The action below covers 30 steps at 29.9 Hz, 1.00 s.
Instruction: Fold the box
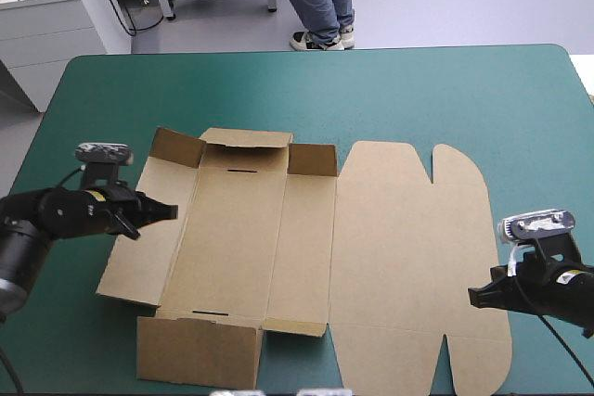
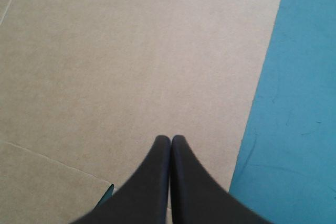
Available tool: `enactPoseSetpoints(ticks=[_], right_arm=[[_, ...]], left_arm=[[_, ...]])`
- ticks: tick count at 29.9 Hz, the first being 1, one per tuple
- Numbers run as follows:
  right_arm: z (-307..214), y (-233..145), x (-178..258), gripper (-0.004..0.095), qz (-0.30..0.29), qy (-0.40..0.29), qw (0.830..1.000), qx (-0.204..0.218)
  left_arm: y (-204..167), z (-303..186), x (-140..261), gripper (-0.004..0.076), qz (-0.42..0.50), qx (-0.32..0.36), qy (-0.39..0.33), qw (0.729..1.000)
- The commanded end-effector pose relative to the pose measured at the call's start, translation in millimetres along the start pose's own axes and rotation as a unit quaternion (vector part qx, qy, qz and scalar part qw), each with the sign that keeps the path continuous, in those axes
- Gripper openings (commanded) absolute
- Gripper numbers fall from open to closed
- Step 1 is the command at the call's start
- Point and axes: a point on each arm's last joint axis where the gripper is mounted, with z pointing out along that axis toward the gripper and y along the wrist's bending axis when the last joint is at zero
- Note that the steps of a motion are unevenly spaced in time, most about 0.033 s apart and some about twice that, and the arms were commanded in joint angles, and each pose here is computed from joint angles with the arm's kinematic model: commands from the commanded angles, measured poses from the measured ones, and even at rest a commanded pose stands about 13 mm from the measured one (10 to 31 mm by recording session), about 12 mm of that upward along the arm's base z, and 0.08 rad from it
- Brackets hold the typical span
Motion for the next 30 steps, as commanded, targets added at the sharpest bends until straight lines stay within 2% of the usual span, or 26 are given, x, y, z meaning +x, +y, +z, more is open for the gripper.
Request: enactPoseSetpoints(ticks=[1,4,11,21,23,26,30], right_arm=[[-4,6,-7,-0.0017,-0.030,-0.023,0.999,-0.005],[-4,4,-6,-0.0017,-0.039,-0.013,0.999,0.013],[-4,3,-6,-0.0017,-0.033,-0.011,0.999,0.020],[-4,4,-6,-0.0017,-0.033,-0.012,0.999,0.018],[-4,4,-6,-0.0017,-0.031,-0.013,0.999,0.017],[-4,4,-6,-0.0017,-0.031,-0.013,0.999,0.017],[-4,3,-7,-0.0017,-0.031,-0.016,0.999,0.018]], left_arm=[[38,-19,-21,-0.0008,-0.051,-0.011,-0.049,0.997],[76,-29,-20,-0.0008,-0.119,-0.010,-0.084,0.989],[132,-45,10,-0.0008,-0.210,-0.015,-0.067,0.975],[138,-45,17,0.0008,-0.223,-0.007,-0.045,0.974],[138,-45,17,0.0048,-0.222,-0.005,-0.043,0.974],[137,-45,18,0.0163,-0.219,0.000,-0.039,0.975],[138,-41,18,0.0409,-0.200,0.008,-0.034,0.979]])
